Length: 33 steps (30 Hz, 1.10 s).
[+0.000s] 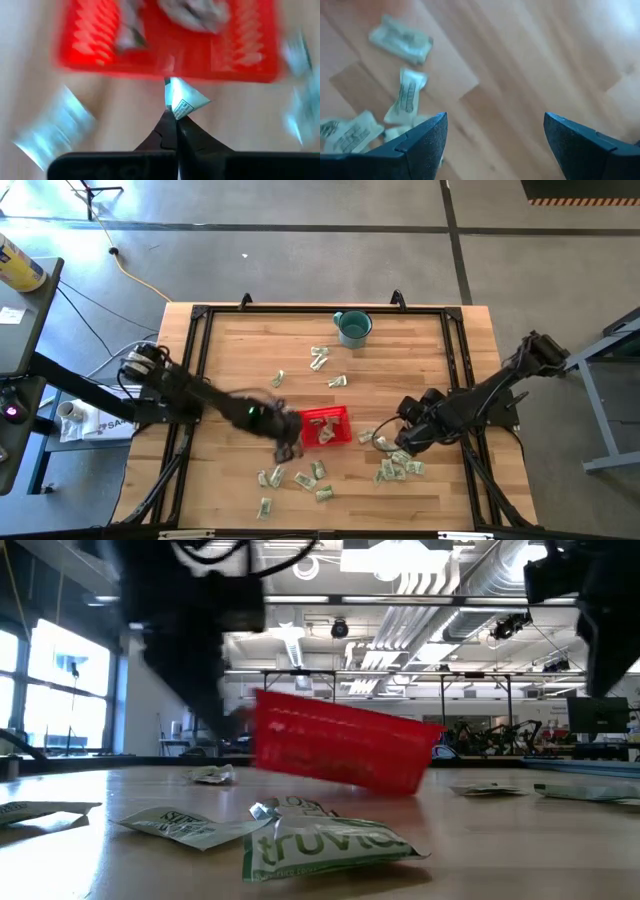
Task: Pick and place Stevia / Truvia into bins
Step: Put the green stevia packet into the red bin
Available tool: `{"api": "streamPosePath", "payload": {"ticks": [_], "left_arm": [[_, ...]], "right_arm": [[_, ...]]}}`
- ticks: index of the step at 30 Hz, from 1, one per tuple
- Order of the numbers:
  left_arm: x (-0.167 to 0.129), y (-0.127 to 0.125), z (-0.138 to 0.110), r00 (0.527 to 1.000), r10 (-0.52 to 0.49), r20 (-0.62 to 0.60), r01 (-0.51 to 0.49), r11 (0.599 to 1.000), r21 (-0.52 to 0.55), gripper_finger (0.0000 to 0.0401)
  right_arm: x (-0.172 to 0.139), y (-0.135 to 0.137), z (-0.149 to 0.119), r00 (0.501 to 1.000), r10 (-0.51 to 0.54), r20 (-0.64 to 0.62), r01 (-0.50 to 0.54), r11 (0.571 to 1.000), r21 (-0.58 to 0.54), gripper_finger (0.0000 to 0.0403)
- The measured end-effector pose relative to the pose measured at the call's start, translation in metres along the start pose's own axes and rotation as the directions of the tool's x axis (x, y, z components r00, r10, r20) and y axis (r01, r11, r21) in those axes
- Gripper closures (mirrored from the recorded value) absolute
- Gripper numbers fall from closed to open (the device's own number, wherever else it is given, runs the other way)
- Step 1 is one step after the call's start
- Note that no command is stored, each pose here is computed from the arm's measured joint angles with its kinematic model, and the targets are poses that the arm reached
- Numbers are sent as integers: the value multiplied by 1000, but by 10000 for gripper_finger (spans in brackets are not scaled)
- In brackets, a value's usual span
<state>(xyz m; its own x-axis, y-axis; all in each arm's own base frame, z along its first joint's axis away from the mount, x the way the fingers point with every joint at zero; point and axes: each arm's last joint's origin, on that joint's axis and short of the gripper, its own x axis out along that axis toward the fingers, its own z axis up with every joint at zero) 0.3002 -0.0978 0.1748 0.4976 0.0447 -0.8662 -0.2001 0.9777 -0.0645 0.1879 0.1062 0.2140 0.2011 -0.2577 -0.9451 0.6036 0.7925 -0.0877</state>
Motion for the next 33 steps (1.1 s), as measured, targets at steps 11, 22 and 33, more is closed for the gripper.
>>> {"api": "streamPosePath", "payload": {"ticks": [11, 22, 33], "left_arm": [[-32, -4, 53, 994, -34, 103, 22, 994, 109, 378], [-2, 32, 91, 963, -174, 204, 169, 985, 41, 347], [25, 25, 78, 977, -197, 86, 204, 975, -87, 197]], "right_arm": [[9, 10, -26, 997, 83, 5, -83, 996, 29, 84], [12, 9, -20, 996, 88, 16, -88, 996, -10, 84], [10, 16, -29, 980, 174, -93, -177, 984, -22, 84]]}}
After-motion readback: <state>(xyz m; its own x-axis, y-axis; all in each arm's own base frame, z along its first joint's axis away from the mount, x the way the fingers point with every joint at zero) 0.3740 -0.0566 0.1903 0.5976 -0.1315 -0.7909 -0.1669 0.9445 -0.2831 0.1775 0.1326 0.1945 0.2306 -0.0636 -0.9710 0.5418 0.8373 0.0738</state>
